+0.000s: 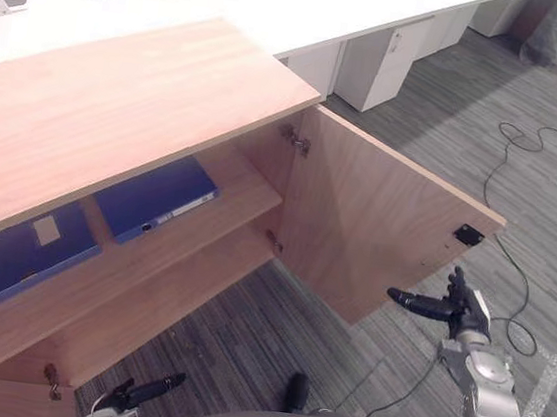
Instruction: Walk over to the cabinet, pick up the folder, carry it to the office cabinet, place the folder inside the office cabinet, then close the office cabinet door
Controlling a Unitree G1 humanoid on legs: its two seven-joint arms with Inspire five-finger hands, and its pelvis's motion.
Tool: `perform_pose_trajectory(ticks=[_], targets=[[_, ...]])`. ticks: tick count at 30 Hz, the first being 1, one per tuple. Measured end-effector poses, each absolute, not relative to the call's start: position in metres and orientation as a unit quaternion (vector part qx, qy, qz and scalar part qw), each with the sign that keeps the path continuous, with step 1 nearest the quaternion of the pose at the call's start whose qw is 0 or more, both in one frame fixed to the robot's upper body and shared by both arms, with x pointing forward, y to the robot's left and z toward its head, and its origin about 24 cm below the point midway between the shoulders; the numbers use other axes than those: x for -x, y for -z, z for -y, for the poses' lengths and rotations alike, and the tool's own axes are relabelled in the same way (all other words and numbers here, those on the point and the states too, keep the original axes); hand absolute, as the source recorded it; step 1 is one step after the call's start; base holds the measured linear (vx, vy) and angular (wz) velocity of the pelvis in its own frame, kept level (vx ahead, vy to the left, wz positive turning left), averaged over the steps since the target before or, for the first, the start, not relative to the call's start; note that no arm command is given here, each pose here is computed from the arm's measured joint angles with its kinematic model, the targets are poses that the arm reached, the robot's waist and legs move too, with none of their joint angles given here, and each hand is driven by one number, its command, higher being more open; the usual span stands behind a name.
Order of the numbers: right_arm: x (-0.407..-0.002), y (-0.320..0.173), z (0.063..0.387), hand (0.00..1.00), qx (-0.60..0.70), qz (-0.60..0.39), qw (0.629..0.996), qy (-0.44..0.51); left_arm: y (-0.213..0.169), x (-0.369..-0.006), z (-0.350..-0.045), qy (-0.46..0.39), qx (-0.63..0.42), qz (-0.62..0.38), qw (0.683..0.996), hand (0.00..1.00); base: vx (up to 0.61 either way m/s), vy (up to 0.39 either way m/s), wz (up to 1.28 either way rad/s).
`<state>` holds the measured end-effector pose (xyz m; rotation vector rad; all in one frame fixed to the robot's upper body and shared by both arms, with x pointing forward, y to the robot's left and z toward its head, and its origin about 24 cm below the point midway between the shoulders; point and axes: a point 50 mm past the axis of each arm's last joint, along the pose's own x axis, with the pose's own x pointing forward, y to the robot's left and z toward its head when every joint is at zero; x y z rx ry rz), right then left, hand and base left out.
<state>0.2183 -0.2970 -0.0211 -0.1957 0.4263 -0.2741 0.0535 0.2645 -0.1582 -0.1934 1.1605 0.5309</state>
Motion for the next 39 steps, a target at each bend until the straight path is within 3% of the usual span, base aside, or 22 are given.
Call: perform_pose_trajectory(ticks=[14, 19, 22, 26, 28, 32, 35, 39], targets=[[-0.238, -0.007, 0.305, 1.00, 0.201, -0.191, 0.958, 0.072, 0.157, -0.047, -0.273, -0.260, 0.090, -0.547, 0.790, 1.00, -0.03, 0.090, 0.00], [-0.244, -0.028, 0.306, 1.00, 0.319, -0.221, 0.919, -0.071, 0.161, -0.039, -0.267, -0.242, 0.092, -0.567, 0.782, 1.00, -0.07, 0.060, -0.10], [-0.240, -0.039, 0.294, 1.00, 0.382, -0.243, 0.869, -0.197, 0.162, -0.035, -0.265, -0.227, 0.094, -0.576, 0.779, 1.00, -0.05, 0.021, -0.14], [-0.228, -0.042, 0.254, 1.00, 0.388, -0.244, 0.814, -0.355, 0.161, -0.042, -0.265, -0.211, 0.089, -0.573, 0.787, 1.00, -0.05, 0.020, -0.27], [-0.224, -0.042, 0.235, 1.00, 0.371, -0.230, 0.805, -0.401, 0.161, -0.048, -0.265, -0.209, 0.089, -0.568, 0.791, 1.00, -0.06, 0.035, -0.12], [-0.213, -0.055, 0.159, 1.00, 0.282, -0.125, 0.790, -0.530, 0.159, -0.061, -0.264, -0.206, 0.089, -0.552, 0.803, 1.00, -0.05, 0.068, -0.07], [-0.212, -0.070, 0.126, 1.00, 0.245, -0.052, 0.776, -0.579, 0.159, -0.060, -0.264, -0.207, 0.089, -0.553, 0.802, 1.00, 0.01, 0.085, 0.11], [-0.217, -0.090, 0.108, 1.00, 0.239, 0.008, 0.760, -0.605, 0.160, -0.056, -0.263, -0.210, 0.089, -0.557, 0.799, 1.00, 0.06, 0.149, 0.20]])
